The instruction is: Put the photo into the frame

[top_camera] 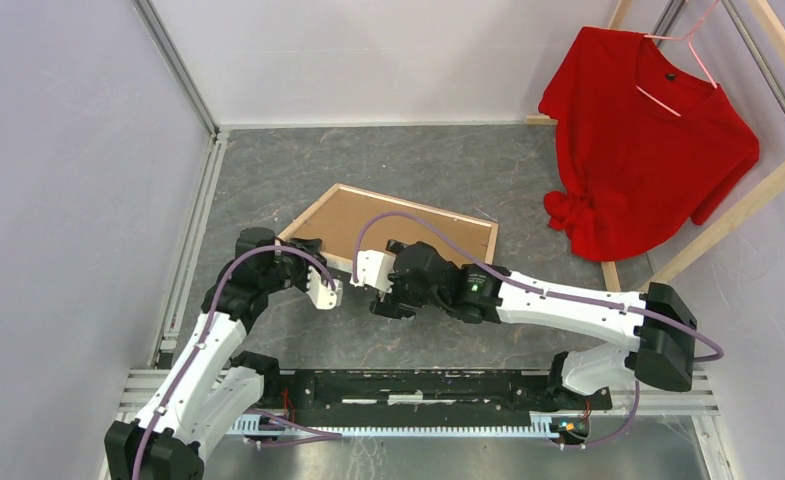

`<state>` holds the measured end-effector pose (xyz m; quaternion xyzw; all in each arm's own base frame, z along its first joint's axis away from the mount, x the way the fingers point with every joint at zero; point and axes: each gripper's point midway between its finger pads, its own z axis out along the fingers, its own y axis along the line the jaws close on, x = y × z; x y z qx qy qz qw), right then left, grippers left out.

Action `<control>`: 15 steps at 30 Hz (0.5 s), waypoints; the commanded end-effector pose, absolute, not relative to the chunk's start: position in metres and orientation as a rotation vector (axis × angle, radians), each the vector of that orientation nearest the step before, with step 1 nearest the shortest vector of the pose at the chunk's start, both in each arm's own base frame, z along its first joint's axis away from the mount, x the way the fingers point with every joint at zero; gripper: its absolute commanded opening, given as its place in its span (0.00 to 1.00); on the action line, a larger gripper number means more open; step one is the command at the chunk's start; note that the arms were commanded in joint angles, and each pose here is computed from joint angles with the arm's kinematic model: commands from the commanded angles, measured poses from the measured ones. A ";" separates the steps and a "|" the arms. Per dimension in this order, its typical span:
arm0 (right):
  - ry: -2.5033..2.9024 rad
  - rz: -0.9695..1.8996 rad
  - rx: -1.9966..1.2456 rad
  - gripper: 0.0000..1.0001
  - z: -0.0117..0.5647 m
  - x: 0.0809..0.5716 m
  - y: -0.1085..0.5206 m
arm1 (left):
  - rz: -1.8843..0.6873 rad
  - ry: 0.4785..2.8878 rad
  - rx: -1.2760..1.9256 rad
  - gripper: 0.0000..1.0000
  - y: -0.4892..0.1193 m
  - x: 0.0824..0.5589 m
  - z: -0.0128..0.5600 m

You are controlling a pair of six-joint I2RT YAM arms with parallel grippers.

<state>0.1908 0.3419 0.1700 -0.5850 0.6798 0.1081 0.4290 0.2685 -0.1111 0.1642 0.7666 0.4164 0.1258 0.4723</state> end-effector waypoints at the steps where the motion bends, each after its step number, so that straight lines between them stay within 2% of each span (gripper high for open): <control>1: 1.641 0.044 -1.471 0.87 0.173 0.214 0.328 | 0.329 0.981 1.799 0.31 -0.117 0.274 0.199; 3: 1.635 0.012 -1.451 0.74 0.176 0.218 0.328 | 0.325 0.989 1.801 0.32 -0.117 0.274 0.199; 5: 1.622 0.023 -1.424 0.42 0.182 0.219 0.330 | 0.314 1.010 1.795 0.33 -0.116 0.274 0.199; 6: 1.609 0.037 -1.410 0.31 0.186 0.219 0.332 | 0.305 1.025 1.790 0.36 -0.116 0.274 0.199; 7: 1.605 0.037 -1.396 0.26 0.190 0.220 0.332 | 0.293 1.039 1.790 0.41 -0.116 0.273 0.198; 8: 1.608 0.037 -1.383 0.22 0.194 0.221 0.333 | 0.282 1.061 1.780 0.55 -0.115 0.273 0.198; 9: 1.606 0.042 -1.362 0.20 0.201 0.222 0.334 | 0.274 1.080 1.755 0.76 -0.115 0.274 0.200; 10: 1.608 0.047 -1.346 0.20 0.206 0.223 0.335 | 0.265 1.097 1.728 0.94 -0.115 0.275 0.204; 11: 1.610 0.058 -1.325 0.19 0.212 0.224 0.337 | 0.254 1.121 1.692 0.99 -0.115 0.276 0.210; 15: 1.625 0.111 -1.239 0.17 0.249 0.230 0.349 | 0.200 1.210 1.493 1.00 -0.116 0.284 0.255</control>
